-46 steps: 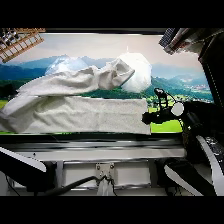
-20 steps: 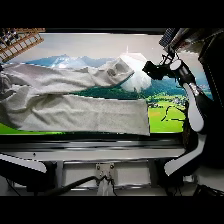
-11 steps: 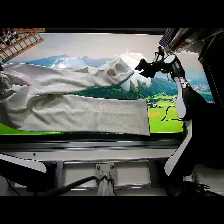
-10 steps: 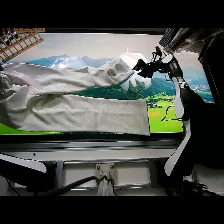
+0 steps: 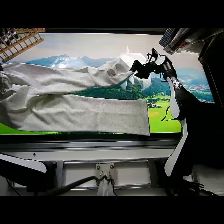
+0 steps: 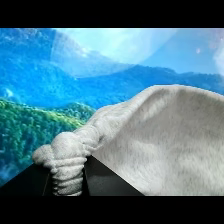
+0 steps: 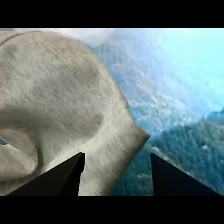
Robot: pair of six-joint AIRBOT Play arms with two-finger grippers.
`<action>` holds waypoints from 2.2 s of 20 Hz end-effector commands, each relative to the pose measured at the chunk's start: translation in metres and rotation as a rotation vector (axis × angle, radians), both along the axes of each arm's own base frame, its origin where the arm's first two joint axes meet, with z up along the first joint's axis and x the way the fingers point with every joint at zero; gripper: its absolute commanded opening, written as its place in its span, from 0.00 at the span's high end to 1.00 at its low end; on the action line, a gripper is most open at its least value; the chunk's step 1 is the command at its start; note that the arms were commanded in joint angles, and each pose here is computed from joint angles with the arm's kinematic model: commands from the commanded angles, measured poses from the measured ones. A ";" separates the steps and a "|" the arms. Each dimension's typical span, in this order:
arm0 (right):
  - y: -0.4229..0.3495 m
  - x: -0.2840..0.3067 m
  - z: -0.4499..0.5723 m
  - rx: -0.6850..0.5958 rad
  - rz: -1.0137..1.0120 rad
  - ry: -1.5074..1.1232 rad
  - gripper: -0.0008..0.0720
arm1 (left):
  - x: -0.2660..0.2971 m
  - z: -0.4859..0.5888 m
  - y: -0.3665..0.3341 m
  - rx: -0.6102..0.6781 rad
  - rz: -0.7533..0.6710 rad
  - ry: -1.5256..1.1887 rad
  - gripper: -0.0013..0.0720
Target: Fold the clothes and pants, and hang the long-sleeved shirts on hangers.
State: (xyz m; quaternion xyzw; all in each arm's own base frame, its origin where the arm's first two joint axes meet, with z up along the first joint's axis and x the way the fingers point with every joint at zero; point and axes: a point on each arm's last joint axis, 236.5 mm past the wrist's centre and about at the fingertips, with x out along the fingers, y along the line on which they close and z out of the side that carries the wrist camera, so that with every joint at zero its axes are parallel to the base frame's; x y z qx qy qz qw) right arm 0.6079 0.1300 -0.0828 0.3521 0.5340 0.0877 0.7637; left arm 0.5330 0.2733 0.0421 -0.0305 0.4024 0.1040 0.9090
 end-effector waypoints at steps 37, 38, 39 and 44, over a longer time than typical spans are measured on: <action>-0.113 -0.102 0.073 -0.696 0.282 0.202 0.94 | 0.048 0.069 0.025 0.003 0.134 -0.385 0.94; -0.115 -0.106 0.085 -0.706 0.292 0.193 0.93 | 0.048 0.068 0.024 0.001 0.133 -0.383 0.94; -0.116 -0.112 0.097 -0.708 0.292 0.191 0.93 | 0.048 0.068 0.024 0.000 0.132 -0.381 0.94; -0.117 -0.156 0.152 -0.707 0.340 0.217 0.93 | 0.046 0.075 0.021 0.000 0.125 -0.383 0.94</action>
